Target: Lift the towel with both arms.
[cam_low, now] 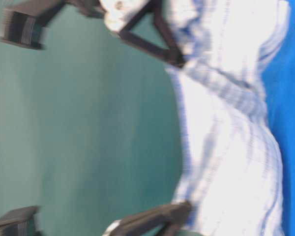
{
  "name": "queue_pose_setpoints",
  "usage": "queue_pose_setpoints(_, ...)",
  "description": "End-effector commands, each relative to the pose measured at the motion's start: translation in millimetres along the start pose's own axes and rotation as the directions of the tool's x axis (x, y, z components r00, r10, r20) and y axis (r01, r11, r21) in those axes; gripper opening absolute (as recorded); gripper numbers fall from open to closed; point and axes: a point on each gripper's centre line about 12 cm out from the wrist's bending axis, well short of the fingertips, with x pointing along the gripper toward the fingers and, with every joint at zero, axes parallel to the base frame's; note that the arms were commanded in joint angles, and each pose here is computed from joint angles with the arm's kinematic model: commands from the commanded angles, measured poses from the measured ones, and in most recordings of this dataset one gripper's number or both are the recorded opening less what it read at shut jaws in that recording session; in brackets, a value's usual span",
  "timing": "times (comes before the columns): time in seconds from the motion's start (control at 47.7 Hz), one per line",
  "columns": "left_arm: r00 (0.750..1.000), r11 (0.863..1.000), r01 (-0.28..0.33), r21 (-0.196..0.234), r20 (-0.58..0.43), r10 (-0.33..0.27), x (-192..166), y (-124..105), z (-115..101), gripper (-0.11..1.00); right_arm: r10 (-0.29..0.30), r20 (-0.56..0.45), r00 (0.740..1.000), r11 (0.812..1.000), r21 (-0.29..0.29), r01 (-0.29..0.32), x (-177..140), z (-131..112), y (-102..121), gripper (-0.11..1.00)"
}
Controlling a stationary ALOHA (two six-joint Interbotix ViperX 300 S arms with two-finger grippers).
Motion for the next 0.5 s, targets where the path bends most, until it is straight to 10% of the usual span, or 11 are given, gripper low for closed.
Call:
queue_pose_setpoints(0.0, 0.996, 1.000, -0.005, -0.002, 0.086, 0.005, -20.1, 2.0, 28.4, 0.04, -0.008, 0.069, 0.998, 1.000, 0.002, 0.008, -24.1, 26.8, -2.5, 0.04)
queue_pose_setpoints(0.482, 0.964, 1.000, -0.016, 0.002, 0.265, 0.015, -105.8, 6.8, 114.2, 0.04, -0.074, 0.211, 0.975, 0.995, -0.045, 0.086, -117.3, 105.6, -8.2, 0.04)
